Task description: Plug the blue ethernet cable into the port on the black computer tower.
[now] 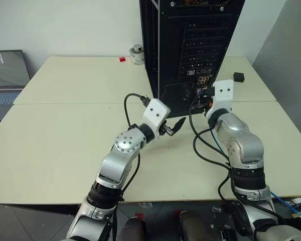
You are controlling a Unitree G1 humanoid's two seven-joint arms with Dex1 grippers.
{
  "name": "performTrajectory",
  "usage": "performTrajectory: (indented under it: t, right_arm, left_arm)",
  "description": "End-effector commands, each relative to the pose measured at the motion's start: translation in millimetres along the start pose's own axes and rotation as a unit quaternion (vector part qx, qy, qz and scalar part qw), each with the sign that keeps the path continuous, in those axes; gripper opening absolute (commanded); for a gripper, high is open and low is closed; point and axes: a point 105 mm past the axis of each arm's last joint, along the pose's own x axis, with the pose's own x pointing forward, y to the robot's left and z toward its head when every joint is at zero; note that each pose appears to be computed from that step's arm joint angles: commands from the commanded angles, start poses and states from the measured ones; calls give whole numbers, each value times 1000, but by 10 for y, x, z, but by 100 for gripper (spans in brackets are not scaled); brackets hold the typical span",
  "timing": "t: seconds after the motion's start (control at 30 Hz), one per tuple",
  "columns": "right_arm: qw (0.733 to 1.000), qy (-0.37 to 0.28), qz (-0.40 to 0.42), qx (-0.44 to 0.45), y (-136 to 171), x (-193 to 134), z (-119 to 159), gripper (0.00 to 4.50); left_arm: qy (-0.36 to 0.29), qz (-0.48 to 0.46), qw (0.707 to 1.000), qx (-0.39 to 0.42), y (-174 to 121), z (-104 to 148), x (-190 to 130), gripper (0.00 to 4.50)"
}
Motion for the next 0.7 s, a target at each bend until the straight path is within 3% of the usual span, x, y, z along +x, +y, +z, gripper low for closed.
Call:
performTrajectory:
  t: [0.03, 0.7]
  right_arm:
    - [1000, -22, 2, -3, 7, -8, 87, 0]
    - [1000, -21, -20, -1, -75, 30, 67, 0]
  left_arm:
    - [-20, 2, 1000, 11, -6, 111, -11, 415]
    - [-20, 3, 1000, 10, -15, 112, -10, 415]
